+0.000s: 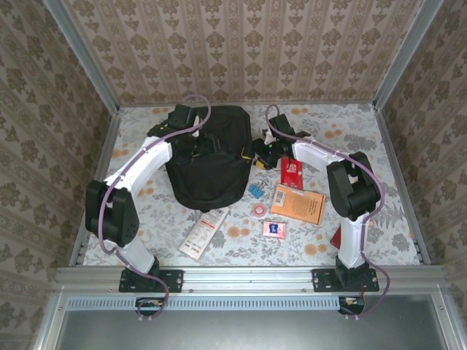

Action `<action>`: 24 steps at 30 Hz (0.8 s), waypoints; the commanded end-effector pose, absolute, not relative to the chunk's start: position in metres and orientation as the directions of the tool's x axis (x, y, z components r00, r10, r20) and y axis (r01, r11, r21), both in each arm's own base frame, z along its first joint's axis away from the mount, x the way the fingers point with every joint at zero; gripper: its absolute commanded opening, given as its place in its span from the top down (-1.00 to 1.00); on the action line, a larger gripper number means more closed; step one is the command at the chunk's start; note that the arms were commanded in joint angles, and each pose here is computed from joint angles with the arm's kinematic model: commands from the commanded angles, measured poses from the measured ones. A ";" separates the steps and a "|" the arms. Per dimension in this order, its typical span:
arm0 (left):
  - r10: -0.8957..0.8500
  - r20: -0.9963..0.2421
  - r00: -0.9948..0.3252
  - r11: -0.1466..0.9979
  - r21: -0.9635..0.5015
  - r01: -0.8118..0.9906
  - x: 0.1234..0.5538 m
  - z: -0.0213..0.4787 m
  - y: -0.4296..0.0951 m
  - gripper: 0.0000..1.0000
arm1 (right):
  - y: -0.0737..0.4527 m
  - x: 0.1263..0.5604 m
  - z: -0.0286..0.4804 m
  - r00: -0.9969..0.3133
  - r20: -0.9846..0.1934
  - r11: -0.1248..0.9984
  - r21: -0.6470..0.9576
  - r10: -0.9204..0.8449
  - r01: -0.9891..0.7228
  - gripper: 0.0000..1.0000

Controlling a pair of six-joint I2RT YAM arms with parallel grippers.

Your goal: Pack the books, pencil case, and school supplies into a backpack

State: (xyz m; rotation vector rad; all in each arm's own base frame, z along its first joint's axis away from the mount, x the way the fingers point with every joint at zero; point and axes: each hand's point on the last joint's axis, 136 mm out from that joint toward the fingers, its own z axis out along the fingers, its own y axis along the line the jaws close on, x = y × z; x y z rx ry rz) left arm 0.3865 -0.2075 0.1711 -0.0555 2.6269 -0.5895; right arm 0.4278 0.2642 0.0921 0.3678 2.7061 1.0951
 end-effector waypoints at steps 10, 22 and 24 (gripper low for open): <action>-0.145 -0.411 -0.900 0.904 -0.424 0.048 0.377 0.167 -0.205 -0.33 | 0.283 0.425 0.102 -0.953 -0.088 0.626 0.771 0.290 0.119 0.59; -0.174 -0.262 -0.949 0.812 -0.583 0.012 0.376 0.145 -0.240 -0.39 | 0.297 0.435 0.142 -0.937 -0.087 0.377 0.925 0.338 0.050 0.65; -0.196 -0.227 -0.954 0.786 -0.618 -0.015 0.376 0.140 -0.246 -0.39 | 0.297 0.438 0.149 -0.933 -0.085 0.331 0.943 0.349 0.038 0.57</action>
